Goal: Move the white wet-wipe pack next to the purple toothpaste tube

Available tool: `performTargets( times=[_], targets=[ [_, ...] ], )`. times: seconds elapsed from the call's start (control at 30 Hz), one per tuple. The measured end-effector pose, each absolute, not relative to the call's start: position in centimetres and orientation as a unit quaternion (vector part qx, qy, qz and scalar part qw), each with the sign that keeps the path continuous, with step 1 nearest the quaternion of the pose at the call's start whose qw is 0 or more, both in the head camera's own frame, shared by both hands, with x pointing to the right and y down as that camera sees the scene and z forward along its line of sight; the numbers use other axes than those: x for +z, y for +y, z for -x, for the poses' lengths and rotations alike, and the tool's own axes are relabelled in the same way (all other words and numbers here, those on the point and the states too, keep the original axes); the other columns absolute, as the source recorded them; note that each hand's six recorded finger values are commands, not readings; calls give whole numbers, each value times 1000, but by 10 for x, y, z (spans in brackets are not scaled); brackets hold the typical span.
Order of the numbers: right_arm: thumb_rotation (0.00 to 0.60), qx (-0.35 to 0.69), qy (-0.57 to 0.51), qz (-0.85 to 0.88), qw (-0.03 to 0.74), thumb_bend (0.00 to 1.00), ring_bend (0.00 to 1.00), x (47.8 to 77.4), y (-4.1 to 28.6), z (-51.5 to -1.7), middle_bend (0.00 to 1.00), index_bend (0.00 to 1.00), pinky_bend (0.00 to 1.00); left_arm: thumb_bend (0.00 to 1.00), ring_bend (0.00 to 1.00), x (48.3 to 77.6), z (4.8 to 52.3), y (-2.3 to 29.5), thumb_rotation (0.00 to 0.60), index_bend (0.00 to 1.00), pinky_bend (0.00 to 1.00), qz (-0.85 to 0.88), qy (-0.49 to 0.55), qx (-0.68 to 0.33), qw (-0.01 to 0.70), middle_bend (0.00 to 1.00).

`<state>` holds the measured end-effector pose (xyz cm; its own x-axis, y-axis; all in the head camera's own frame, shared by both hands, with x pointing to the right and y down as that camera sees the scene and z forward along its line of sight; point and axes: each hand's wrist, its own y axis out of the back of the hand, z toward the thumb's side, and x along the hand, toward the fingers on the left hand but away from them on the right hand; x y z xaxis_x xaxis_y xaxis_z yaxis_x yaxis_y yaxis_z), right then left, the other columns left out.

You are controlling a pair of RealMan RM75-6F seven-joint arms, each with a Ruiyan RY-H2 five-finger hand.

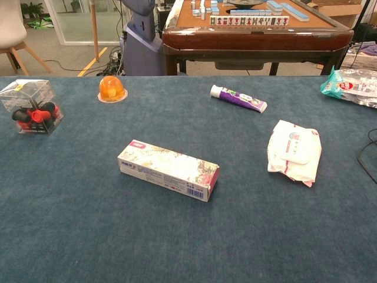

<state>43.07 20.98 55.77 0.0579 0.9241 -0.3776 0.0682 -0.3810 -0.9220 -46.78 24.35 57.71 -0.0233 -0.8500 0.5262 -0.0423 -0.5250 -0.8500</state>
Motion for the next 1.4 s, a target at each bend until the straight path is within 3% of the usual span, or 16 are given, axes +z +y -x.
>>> performTargets(
  times=[0.57,0.73,0.9,1.07,1.4],
  targets=[
    [600,542,-391,612,423,0,94,563,199,-426,219,192,220,60,148,580,472,243,600,280,423,616,364,-622,319,133],
    [600,555,-351,607,447,0,84,574,188,-422,159,192,186,60,153,577,474,242,600,280,424,619,379,-614,311,143],
    [600,569,-293,608,470,0,12,593,171,-412,70,190,110,60,155,574,478,242,600,280,425,617,386,-613,307,145],
    [600,576,-235,609,492,0,0,615,151,-399,18,126,79,60,156,572,480,243,600,280,425,617,394,-610,302,148],
    [600,580,-174,613,508,0,0,662,119,-370,0,68,51,60,161,568,482,242,600,280,426,614,413,-604,296,156]
  ],
)
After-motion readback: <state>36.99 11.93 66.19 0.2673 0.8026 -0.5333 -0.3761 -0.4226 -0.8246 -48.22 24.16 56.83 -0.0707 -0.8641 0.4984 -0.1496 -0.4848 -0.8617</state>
